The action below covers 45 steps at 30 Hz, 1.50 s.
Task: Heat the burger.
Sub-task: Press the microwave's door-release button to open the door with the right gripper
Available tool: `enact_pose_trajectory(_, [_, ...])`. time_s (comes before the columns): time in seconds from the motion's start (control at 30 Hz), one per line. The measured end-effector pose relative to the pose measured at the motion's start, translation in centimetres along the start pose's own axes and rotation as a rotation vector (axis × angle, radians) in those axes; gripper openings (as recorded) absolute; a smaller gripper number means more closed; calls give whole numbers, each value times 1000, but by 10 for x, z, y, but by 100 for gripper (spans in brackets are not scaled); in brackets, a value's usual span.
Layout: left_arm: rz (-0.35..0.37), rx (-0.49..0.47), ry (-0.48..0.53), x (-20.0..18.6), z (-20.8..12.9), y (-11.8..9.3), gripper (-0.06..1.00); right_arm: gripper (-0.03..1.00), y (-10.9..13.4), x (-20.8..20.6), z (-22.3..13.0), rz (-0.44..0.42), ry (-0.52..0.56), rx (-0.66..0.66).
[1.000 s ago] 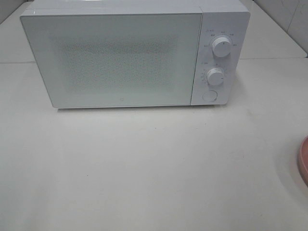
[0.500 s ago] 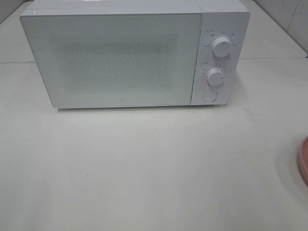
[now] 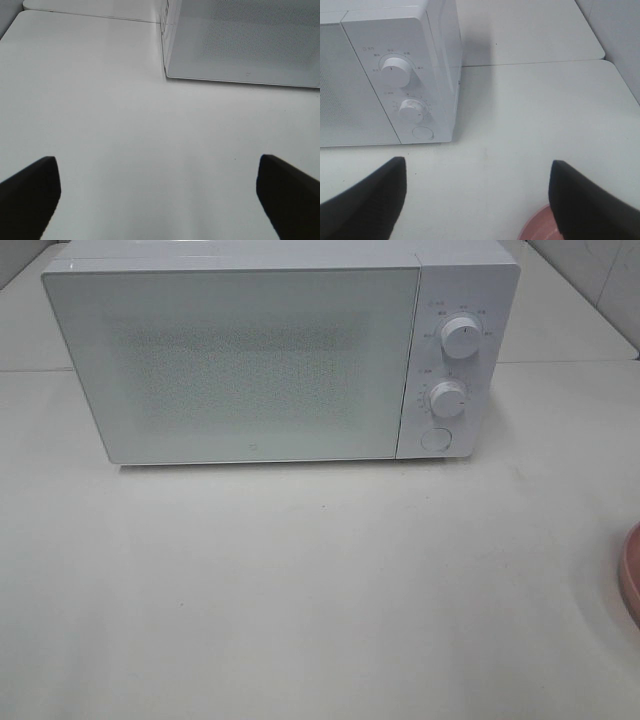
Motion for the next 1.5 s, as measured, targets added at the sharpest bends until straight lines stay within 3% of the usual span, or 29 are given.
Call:
enact_pose_trajectory(0.37, [0, 0, 0, 0, 0, 0, 99, 76, 4, 43, 1, 16, 1, -4])
enact_pose_trajectory(1.0, [0, 0, 0, 0, 0, 0, 99, 76, 13, 110, 5, 108, -142, -25])
enact_pose_trajectory(1.23, [0, 0, 0, 0, 0, 0, 99, 76, 20, 133, -23, 126, -175, -162])
enact_pose_trajectory(1.5, [0, 0, 0, 0, 0, 0, 99, 76, 30, 141, -47, 74, -198, -192])
Point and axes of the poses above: a point on each arm's last joint axis where the gripper is mounted, x pointing out along that axis toward the gripper, y along the wrist's bending axis when the last joint is at zero, z = x × y, the point moved 4 cm from there along x, pointing out along that axis toward the gripper, and after that the axes turned 14 degrees about x, right-handed, at the moved point
